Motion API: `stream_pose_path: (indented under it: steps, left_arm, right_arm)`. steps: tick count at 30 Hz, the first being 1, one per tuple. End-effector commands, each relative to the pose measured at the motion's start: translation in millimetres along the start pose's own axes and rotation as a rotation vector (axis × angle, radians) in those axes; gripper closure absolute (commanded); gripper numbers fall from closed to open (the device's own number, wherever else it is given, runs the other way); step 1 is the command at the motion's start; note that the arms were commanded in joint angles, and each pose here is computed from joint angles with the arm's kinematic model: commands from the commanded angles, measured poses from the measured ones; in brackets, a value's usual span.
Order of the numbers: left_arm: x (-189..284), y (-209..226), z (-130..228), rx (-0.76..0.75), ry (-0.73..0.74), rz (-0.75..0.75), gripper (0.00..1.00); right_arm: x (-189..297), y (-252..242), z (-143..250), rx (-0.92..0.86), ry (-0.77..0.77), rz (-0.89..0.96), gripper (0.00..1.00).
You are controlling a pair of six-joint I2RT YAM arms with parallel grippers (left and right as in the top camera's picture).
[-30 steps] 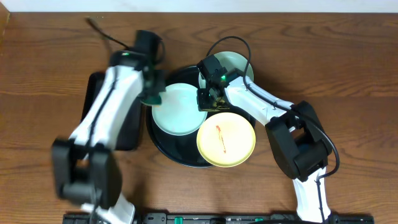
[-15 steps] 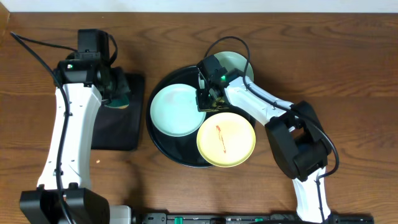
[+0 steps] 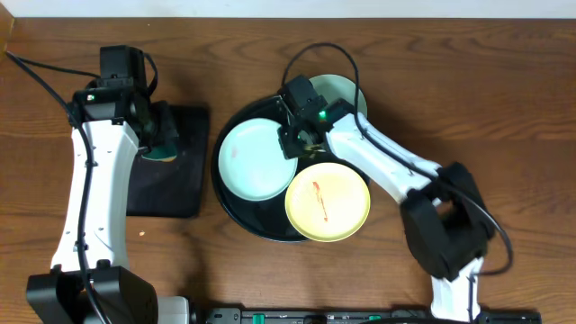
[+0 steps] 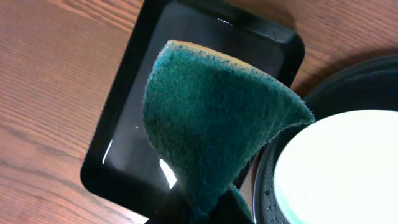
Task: Clean dirty plates on tray and stack at the side
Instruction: 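Lift the sponge away and return the left arm beside the sponge tray, then grasp the scrubbed pale green plate's rim with the right gripper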
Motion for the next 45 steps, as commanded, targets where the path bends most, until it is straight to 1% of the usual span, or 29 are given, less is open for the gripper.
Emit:
stream_pose_path:
  steps: [1, 9, 14, 21, 29, 35, 38, 41, 45]
  left_arm:
    - [-2.8, 3.0, -0.5, -0.018, 0.002, -0.014, 0.92]
    - [-2.8, 3.0, -0.4, -0.018, 0.002, -0.014, 0.92]
    - [-2.9, 2.9, -0.4, -0.018, 0.003, -0.013, 0.93]
    - [-3.3, 2.9, -0.4, -0.017, 0.004, -0.013, 0.92]
    - [-3.4, 2.9, -0.6, -0.017, 0.003, -0.013, 0.92]
    - [-3.4, 0.0, -0.9, -0.017, 0.001, 0.006, 0.92]
    - [-3.4, 0.0, -0.9, -0.017, 0.001, 0.006, 0.93]
    - [-3.4, 0.0, -0.9, -0.017, 0.001, 0.006, 0.92]
    - [-3.3, 0.0, -1.0, -0.017, 0.001, 0.006, 0.92]
  right_arm:
    - [45.9, 5.3, -28.9, 0.116, -0.234, 0.154, 0.99]
    - [87.6, 18.2, -34.7, 0.263, -0.492, 0.434, 0.99]
    - [112.0, 29.3, -33.4, 0.326, -0.639, 0.594, 0.99]
    - [140.8, 46.4, -27.7, 0.352, -0.796, 0.724, 0.99]
    - [168.6, 60.1, -23.8, 0.293, -0.952, 0.799, 0.99]
    - [174.0, 65.3, -24.9, 0.291, -0.956, 0.761, 0.99]
    - [168.4, 66.1, -24.4, 0.312, -0.923, 0.729, 0.99]
    - [151.2, 66.1, -20.5, 0.348, -0.828, 0.645, 0.99]
    - [125.0, 59.5, -10.7, 0.288, -0.663, 0.476, 0.99]
Point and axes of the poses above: each gripper's point midway between its finger pads, its own x axis back along the fingers, its own y axis along the line the jaws close on, z = x × y, the point moved 2 cm from there along x, back along the fingers, and after that the axes turned 15 degrees about -x, right-handed, at the moved point
